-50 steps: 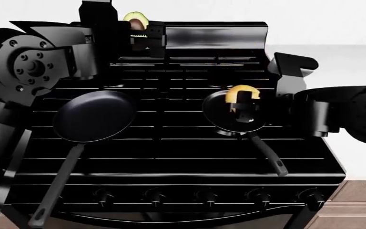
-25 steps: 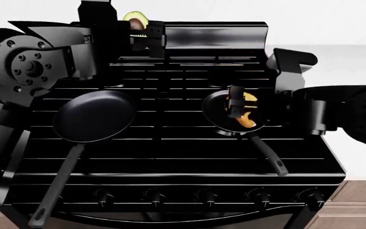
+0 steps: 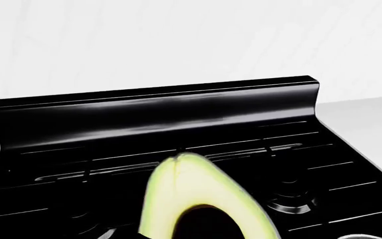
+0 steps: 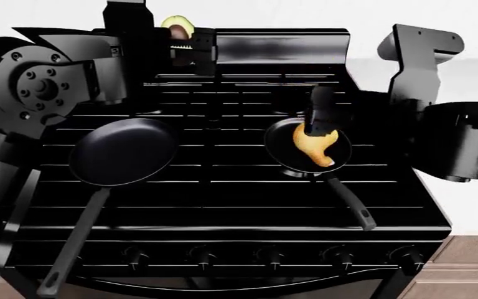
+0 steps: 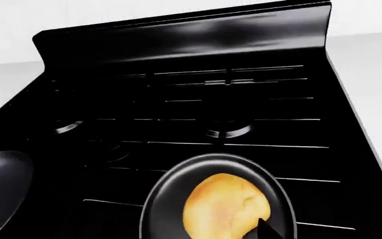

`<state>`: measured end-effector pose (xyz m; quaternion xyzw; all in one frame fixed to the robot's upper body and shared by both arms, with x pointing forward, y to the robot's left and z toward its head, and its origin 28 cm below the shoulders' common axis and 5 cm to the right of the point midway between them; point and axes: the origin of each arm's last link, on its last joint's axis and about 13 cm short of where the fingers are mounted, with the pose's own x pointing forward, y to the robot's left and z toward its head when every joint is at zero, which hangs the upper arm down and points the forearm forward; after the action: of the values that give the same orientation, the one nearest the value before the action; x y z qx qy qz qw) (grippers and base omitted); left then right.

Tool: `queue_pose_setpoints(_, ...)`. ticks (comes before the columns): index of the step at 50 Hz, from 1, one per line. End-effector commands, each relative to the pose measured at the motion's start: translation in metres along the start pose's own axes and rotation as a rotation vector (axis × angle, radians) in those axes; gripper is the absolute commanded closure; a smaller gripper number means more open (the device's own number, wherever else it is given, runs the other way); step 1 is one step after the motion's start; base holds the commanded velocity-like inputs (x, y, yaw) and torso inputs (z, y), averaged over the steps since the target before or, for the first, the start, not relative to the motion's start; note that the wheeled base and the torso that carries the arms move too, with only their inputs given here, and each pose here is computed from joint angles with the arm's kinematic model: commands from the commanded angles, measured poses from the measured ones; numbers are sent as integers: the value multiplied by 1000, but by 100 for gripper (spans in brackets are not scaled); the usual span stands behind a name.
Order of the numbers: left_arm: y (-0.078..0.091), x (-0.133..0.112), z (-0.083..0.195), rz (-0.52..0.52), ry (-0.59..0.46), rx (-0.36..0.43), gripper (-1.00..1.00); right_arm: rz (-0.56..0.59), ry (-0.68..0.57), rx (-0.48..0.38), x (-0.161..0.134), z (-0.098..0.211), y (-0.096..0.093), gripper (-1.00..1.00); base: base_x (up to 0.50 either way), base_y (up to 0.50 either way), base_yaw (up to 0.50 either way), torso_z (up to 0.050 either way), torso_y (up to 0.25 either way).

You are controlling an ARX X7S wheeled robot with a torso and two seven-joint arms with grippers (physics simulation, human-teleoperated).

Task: Place both pans onto different burners. Then place the avocado and the chicken breast on different pans.

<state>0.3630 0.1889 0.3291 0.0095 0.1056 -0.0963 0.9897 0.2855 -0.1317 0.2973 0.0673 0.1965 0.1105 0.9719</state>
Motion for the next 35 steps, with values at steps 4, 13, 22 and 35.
queue_pose_setpoints(4, 2, 2, 2, 33, -5, -3, 100, 9, -153, -14, -50, 9, 14, -100, 0, 0, 0, 0, 0)
queue_pose_setpoints(13, 2, 4, 2, 38, 12, 1, 100, 6, -196, 0, -62, 10, 14, -100, 0, 0, 0, 0, 1)
queue_pose_setpoints(22, 5, 13, -4, 89, 142, 11, 100, 17, -194, -1, -63, 10, 13, -100, 0, 0, 0, 1, 0)
queue_pose_setpoints(35, 10, 6, -13, 223, 279, 66, 100, 22, -182, -3, -59, 10, 13, -100, 0, 0, 0, 0, 1)
